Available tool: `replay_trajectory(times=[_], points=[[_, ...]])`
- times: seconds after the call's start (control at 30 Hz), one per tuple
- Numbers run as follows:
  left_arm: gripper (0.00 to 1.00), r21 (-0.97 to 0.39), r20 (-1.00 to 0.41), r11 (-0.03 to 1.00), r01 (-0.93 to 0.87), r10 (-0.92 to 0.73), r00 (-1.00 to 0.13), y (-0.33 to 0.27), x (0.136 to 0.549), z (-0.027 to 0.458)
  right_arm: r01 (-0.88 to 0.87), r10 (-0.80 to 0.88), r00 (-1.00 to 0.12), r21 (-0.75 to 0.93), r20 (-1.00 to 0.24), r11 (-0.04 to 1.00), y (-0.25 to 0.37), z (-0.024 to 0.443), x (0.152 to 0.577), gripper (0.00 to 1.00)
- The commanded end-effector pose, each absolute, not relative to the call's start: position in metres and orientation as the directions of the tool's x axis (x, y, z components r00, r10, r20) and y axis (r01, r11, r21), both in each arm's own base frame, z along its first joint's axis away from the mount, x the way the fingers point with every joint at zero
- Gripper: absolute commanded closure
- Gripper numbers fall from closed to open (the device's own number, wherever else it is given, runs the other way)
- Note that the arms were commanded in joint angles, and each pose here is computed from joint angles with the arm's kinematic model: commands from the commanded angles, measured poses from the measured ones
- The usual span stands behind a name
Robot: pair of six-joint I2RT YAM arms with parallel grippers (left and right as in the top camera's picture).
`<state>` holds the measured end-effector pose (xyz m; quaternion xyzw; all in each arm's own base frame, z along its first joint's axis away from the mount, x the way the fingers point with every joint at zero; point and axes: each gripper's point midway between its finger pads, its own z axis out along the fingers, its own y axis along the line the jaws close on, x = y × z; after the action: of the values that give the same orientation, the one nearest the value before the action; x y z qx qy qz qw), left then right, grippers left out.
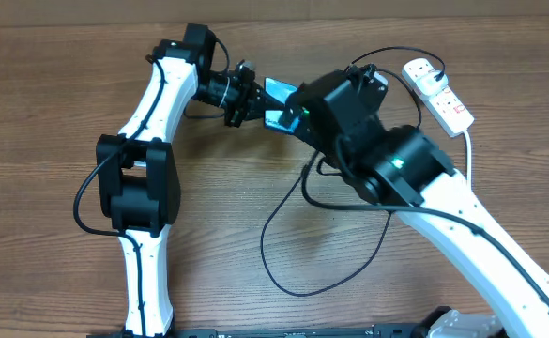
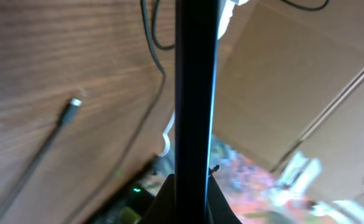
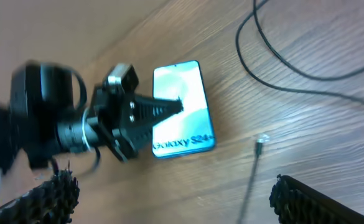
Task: Plug charger to phone and switch on socket
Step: 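Move the right gripper down over the black USB-C plug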
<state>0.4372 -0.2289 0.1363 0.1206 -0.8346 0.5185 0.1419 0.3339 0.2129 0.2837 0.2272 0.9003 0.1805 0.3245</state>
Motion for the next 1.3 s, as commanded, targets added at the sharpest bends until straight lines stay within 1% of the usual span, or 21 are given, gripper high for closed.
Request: replay_trajectory(times=[0.0, 0.07, 0.17, 0.23, 0.3, 0.4, 0.47, 0.53, 0.67, 0.77, 0.87, 0.93, 0.97, 1.07, 1.13, 1.17, 1.27], points=[[0.96, -0.859, 0.082, 0.507, -0.068, 0.004, -0.997, -0.221, 0.443, 0.169, 0.104, 0.319, -0.799, 0.406, -0.509, 0.908, 0.222, 0.280, 0.327, 0.00], [0.96, -0.786, -0.020, 0.618, 0.001, -0.023, -1.000, -0.207, 0.447, 0.182, 0.079, 0.286, -0.857, 0.439, -0.428, 0.895, 0.224, 0.271, 0.323, 0.00], [0.96, -0.612, -0.193, 0.788, 0.058, -0.079, -0.978, -0.177, 0.453, 0.212, 0.065, 0.250, -0.918, 0.504, -0.308, 0.861, 0.218, 0.259, 0.325, 0.00], [0.96, -0.510, -0.282, 0.860, 0.014, -0.152, -0.947, -0.154, 0.456, 0.234, 0.080, 0.263, -0.928, 0.550, -0.263, 0.832, 0.213, 0.257, 0.332, 0.00], [0.96, -0.415, -0.364, 0.906, -0.082, -0.248, -0.898, -0.125, 0.455, 0.258, 0.085, 0.277, -0.930, 0.593, -0.240, 0.801, 0.211, 0.260, 0.338, 0.00], [0.96, -0.314, -0.451, 0.937, -0.155, -0.291, -0.844, -0.096, 0.449, 0.281, 0.092, 0.293, -0.923, 0.597, -0.249, 0.797, 0.209, 0.257, 0.345, 0.03], [0.96, -0.267, -0.470, 0.945, -0.188, -0.298, -0.831, -0.084, 0.443, 0.285, 0.150, 0.335, -0.914, 0.579, -0.227, 0.802, 0.207, 0.247, 0.346, 0.06], [0.96, -0.237, -0.463, 0.949, -0.208, -0.298, -0.834, -0.078, 0.439, 0.283, 0.258, 0.407, -0.894, 0.529, -0.187, 0.809, 0.201, 0.228, 0.346, 0.14], [0.96, -0.213, -0.415, 0.951, -0.225, -0.297, -0.860, -0.076, 0.431, 0.269, 0.433, 0.501, -0.856, 0.354, -0.125, 0.829, 0.190, 0.172, 0.344, 0.19], [0.96, -0.202, -0.391, 0.952, -0.231, -0.294, -0.872, -0.075, 0.427, 0.261, 0.454, 0.486, -0.872, 0.274, -0.056, 0.848, 0.198, 0.134, 0.343, 0.23], [0.96, -0.196, -0.379, 0.952, -0.234, -0.293, -0.878, -0.075, 0.425, 0.258, 0.485, 0.495, -0.869, 0.202, -0.002, 0.851, 0.202, 0.101, 0.340, 0.31], [0.95, -0.193, -0.373, 0.953, -0.235, -0.293, -0.880, -0.075, 0.423, 0.257, 0.508, 0.511, -0.859, 0.163, 0.024, 0.846, 0.205, 0.084, 0.338, 0.33], [0.96, -0.192, -0.370, 0.953, -0.236, -0.293, -0.882, -0.075, 0.422, 0.257, 0.519, 0.520, -0.853, 0.145, 0.030, 0.842, 0.205, 0.078, 0.337, 0.33], [0.96, -0.190, -0.367, 0.953, -0.237, -0.293, -0.883, -0.074, 0.422, 0.257, 0.527, 0.525, -0.850, 0.103, 0.046, 0.844, 0.207, 0.059, 0.335, 0.41], [0.96, -0.190, -0.366, 0.953, -0.237, -0.292, -0.883, -0.075, 0.421, 0.257, 0.519, 0.517, -0.855, 0.087, 0.054, 0.850, 0.209, 0.048, 0.334, 0.50], [0.96, -0.190, -0.366, 0.953, -0.236, -0.292, -0.883, -0.075, 0.421, 0.257, 0.514, 0.511, -0.858, 0.081, 0.057, 0.854, 0.210, 0.044, 0.334, 0.52], [0.96, -0.196, -0.363, 0.952, -0.234, -0.292, -0.885, -0.076, 0.421, 0.257, 0.499, 0.495, -0.866, 0.065, 0.068, 0.864, 0.216, 0.032, 0.331, 0.54]])
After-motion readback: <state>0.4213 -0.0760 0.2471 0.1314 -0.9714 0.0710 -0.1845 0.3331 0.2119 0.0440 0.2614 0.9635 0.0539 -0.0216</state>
